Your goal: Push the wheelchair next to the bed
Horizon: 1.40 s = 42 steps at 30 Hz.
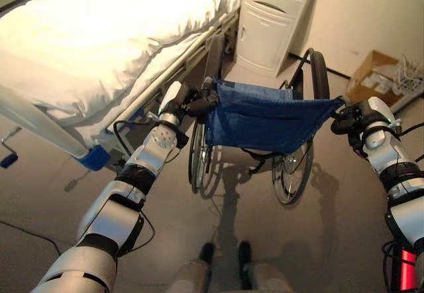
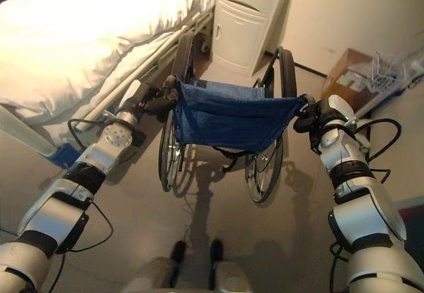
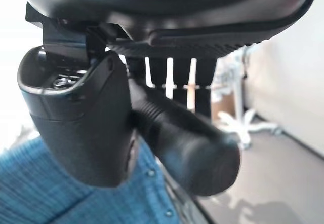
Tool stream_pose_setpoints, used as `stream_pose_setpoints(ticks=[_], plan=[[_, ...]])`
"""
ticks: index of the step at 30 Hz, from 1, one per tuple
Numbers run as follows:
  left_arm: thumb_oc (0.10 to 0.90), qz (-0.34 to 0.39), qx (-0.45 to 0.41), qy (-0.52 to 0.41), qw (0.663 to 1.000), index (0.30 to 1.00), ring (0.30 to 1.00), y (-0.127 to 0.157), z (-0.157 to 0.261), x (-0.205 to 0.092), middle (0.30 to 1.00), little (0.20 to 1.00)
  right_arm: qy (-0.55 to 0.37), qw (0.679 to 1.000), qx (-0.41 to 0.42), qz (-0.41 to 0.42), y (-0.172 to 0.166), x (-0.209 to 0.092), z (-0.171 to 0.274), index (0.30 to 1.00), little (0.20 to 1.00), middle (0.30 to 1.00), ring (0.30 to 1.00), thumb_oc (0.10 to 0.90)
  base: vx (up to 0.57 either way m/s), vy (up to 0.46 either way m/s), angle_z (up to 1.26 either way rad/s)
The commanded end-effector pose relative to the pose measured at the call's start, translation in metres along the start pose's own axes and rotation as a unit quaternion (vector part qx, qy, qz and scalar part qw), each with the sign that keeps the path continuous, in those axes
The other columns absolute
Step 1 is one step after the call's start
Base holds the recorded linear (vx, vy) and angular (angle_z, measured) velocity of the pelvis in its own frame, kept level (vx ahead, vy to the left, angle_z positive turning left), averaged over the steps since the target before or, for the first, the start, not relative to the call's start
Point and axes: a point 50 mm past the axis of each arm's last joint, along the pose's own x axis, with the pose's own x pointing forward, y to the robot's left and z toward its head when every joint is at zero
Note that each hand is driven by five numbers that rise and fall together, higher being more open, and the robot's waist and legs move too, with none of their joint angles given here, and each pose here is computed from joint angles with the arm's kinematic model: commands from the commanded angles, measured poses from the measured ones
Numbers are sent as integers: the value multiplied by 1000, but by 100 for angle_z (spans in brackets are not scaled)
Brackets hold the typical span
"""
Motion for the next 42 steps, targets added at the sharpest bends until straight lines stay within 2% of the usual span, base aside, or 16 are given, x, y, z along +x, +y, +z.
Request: stream_pose_setpoints(ticks=[1,6,14,22,33,34,35,36,42], plan=[[400,-81,107,92,987,300,300,-34,-63,-28,300,300,-216,971,-64,81,46,-18,100,300,300,300,300,400,223,-100,43],[400,-57,110,81,989,300,300,-30,-51,-19,300,300,-199,976,-55,68,45,-15,97,300,300,300,300,400,169,-83,44],[400,32,95,72,992,300,300,-1,-39,-8,300,300,-154,986,1,68,56,-13,91,300,300,300,300,400,107,-13,19],[400,68,103,62,990,300,300,17,-26,0,300,300,-128,988,33,80,64,-13,95,300,300,300,300,400,72,23,-4],[400,109,65,32,991,300,300,37,4,11,300,300,-178,981,72,34,34,-13,122,300,300,300,300,400,3,26,-3],[483,112,52,27,992,425,425,38,6,11,425,425,-182,980,81,26,31,-13,123,900,900,900,900,800,-54,33,4],[604,112,47,24,992,606,606,38,6,11,606,606,-185,979,84,23,30,-13,124,900,900,900,900,800,-33,33,6],[800,112,46,13,993,900,900,35,5,10,900,900,-191,977,95,18,31,-14,125,900,900,900,900,800,-13,35,3],[800,130,10,-4,991,900,900,20,-14,-3,900,900,-189,975,113,36,51,-20,109,900,900,900,900,800,43,51,-9]])
